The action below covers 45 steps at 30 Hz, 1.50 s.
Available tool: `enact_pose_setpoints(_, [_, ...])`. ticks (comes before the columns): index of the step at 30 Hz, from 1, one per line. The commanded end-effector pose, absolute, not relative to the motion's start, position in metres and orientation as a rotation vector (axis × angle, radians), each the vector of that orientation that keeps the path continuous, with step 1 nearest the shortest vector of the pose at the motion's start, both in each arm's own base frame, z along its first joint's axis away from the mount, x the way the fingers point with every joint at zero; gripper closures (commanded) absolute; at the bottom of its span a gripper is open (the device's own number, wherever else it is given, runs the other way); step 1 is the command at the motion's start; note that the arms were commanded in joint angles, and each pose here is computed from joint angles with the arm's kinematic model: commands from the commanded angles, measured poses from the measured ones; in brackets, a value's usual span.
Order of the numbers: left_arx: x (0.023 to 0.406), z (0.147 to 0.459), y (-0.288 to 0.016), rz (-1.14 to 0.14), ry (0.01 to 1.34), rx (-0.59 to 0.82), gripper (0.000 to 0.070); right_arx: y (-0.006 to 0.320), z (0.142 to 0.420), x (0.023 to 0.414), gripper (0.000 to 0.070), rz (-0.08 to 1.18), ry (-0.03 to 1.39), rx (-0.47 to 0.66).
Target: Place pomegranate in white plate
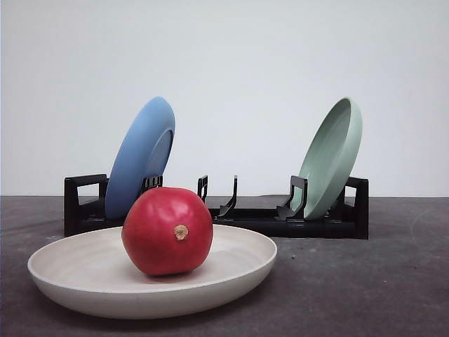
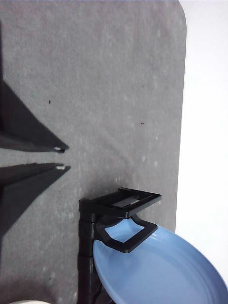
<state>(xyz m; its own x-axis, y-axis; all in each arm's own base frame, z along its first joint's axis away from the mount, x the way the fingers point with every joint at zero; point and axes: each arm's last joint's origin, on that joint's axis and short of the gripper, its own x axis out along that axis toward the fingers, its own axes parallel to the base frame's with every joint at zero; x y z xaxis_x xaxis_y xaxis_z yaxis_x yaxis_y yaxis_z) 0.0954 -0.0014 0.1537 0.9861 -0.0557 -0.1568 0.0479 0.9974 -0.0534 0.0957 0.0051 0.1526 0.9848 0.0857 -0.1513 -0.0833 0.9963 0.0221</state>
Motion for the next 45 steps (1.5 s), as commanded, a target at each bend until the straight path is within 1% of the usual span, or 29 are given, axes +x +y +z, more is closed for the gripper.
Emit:
enact_pose_setpoints(1, [0.0960,0.1520,-0.0015,-0.053,0.152,-0.050,0.0675,0.0049,0.1520,0.0961,0.0684,0.080,0.149,0.026])
enact_pose_setpoints(45, [0.0960,0.1520,-0.0015,-0.053,0.152,-0.050,0.0675,0.0049,0.1521,0.0960,0.0684,0.080,0.149,0.026])
